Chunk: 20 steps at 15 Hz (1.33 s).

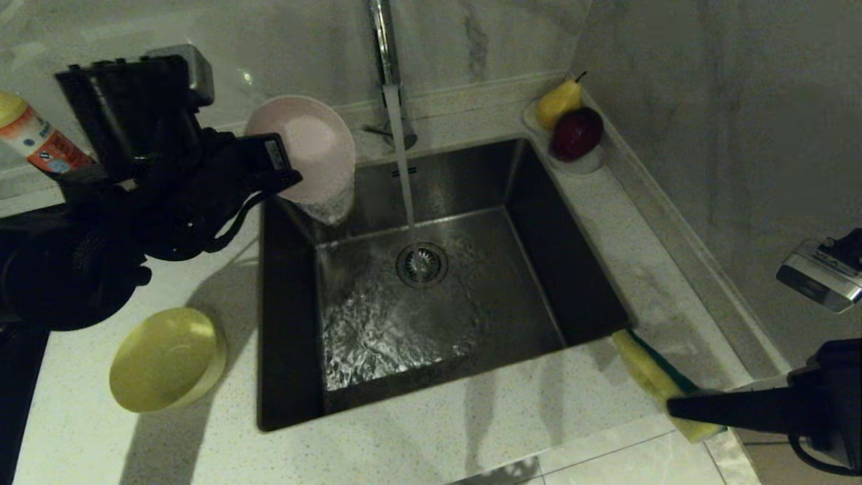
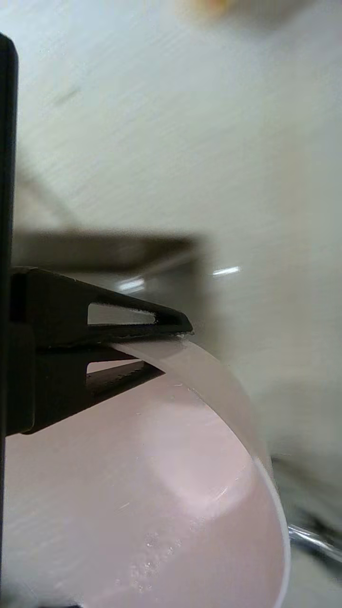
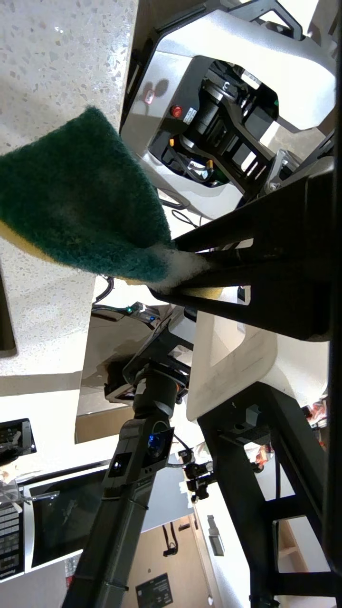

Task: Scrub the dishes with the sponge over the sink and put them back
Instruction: Wash the bowl

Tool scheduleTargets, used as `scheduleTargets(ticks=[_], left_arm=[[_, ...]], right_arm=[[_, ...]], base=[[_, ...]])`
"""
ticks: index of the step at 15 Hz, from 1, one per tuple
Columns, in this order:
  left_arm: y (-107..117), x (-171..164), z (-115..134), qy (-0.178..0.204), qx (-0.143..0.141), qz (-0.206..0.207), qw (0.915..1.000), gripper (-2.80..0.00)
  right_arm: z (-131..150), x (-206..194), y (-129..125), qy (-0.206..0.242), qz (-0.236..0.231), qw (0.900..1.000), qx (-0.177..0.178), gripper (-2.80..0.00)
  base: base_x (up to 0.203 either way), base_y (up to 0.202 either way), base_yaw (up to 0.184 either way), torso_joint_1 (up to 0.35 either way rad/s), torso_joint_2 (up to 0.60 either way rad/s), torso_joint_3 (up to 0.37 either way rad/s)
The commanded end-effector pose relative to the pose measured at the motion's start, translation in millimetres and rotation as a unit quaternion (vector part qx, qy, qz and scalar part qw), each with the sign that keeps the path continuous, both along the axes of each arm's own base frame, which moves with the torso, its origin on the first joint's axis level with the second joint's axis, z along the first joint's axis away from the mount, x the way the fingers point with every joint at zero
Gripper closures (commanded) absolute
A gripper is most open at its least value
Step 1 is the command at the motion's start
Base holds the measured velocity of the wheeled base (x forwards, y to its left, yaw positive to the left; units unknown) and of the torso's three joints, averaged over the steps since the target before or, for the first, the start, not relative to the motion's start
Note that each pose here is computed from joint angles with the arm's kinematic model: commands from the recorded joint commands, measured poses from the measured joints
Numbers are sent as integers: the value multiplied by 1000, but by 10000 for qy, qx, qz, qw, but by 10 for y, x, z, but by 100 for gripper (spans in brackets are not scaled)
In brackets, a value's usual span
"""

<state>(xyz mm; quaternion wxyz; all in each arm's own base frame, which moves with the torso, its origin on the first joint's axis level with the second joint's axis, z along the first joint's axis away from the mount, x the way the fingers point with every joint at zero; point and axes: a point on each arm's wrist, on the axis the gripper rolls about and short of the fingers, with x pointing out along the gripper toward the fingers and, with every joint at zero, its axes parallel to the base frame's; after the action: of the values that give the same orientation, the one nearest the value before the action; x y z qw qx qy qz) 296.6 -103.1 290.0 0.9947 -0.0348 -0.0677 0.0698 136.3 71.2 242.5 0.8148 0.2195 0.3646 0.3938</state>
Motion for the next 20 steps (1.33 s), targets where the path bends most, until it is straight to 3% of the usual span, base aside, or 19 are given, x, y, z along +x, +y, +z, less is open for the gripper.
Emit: scheduleTargets(ticks=[1,3,4,8,11,13,15,17,18,20], left_arm=[[73,-145,171,-1101,260,117,9935,0],[104,-262,296,-1847,706,40,9802,0],[121,-330,360,-2034,819,-24,9757,0],[201,-608,586,-2600,967,-459,9597,0],[216,-643,534,-2565,994,-593,9596,0],[209,-622,510,-2499,854,-655,9623,0],[239,-532,463,-2069,665,-703,9736,0],[252,-457,290,-998,376,-992,9893,0],[251,-435,189,-364,203,-1137,9926,0],[259,-436,57,826,-202,-1261,9884,0]], right_arm=[[11,25,15,15,23,10000,6,0],[23,36,22,-2,31,10000,14,0],[20,40,28,9,43,10000,9,0],[20,39,28,9,46,10000,9,0],[6,52,34,42,51,10000,-6,0],[19,49,33,18,46,10000,5,0],[85,5,16,-118,53,9999,64,0],[162,-76,-10,-293,155,9993,197,0],[212,-129,-26,-350,363,9981,365,0],[311,-197,-50,-496,597,9953,575,0]], base=[[0,0,0,0,0,0],[0,0,0,0,0,0],[0,0,0,0,0,0],[0,0,0,0,0,0],[0,0,0,0,0,0],[0,0,0,0,0,0],[0,0,0,0,0,0],[0,0,0,0,0,0],[0,0,0,0,0,0],[0,0,0,0,0,0]])
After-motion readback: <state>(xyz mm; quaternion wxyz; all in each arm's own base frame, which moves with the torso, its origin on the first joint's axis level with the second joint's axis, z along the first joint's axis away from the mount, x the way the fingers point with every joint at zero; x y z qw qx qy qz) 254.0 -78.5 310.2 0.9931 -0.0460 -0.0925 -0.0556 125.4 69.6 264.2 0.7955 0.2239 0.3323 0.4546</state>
